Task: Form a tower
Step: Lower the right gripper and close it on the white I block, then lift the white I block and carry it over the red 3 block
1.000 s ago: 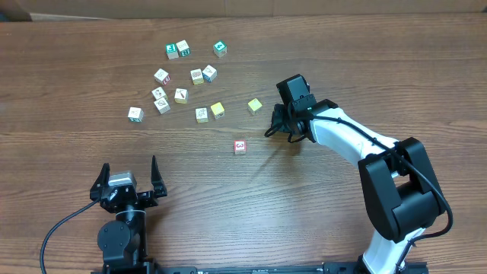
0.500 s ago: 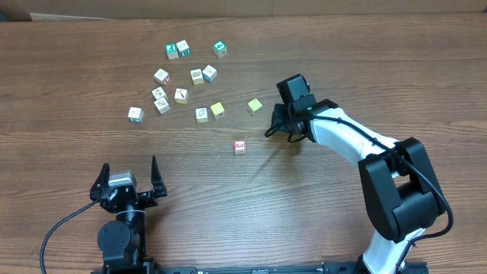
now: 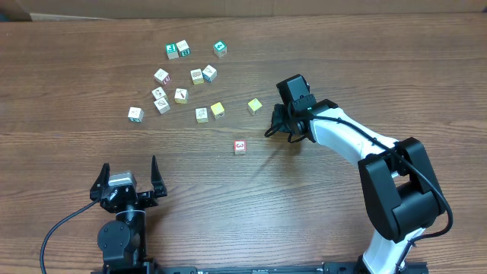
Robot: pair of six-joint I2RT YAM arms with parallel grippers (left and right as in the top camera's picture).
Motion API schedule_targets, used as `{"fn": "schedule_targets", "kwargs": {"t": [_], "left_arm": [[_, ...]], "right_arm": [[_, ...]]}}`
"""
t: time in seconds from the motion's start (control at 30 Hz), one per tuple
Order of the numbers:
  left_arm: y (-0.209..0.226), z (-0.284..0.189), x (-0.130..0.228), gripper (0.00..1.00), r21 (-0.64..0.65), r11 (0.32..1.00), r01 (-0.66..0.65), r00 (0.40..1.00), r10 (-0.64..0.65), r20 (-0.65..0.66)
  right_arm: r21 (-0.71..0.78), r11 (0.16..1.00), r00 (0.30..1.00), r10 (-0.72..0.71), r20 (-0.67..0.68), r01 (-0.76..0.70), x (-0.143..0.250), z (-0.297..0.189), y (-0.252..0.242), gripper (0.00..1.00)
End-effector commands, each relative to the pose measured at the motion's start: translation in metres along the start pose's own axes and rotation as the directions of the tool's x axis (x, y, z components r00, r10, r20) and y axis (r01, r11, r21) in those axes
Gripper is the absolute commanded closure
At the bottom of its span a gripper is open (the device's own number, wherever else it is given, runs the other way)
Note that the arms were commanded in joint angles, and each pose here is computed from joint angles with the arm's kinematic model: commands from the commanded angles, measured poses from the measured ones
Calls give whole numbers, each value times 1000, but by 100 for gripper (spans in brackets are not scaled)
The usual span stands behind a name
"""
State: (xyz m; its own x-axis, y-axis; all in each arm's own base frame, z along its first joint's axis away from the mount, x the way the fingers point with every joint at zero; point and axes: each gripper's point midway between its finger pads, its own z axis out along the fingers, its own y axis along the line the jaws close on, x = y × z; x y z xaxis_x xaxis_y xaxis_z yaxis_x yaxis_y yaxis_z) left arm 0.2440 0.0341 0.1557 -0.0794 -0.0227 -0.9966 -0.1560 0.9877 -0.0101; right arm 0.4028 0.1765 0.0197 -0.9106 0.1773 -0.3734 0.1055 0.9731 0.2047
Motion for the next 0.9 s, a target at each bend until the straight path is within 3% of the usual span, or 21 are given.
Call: {"fn": "schedule_targets", "kwargs": {"t": [0.0, 0.87], "left_arm": [[-1, 0, -1, 1, 3, 1000, -22, 1000, 22, 9], [-1, 0, -1, 1, 3, 1000, -22, 1000, 22, 9]], "right_arm": [[6, 1000, 1000, -2, -10, 2, 4, 3, -2, 63], [3, 1000, 1000, -8, -8, 8, 3, 5, -2, 69]]}}
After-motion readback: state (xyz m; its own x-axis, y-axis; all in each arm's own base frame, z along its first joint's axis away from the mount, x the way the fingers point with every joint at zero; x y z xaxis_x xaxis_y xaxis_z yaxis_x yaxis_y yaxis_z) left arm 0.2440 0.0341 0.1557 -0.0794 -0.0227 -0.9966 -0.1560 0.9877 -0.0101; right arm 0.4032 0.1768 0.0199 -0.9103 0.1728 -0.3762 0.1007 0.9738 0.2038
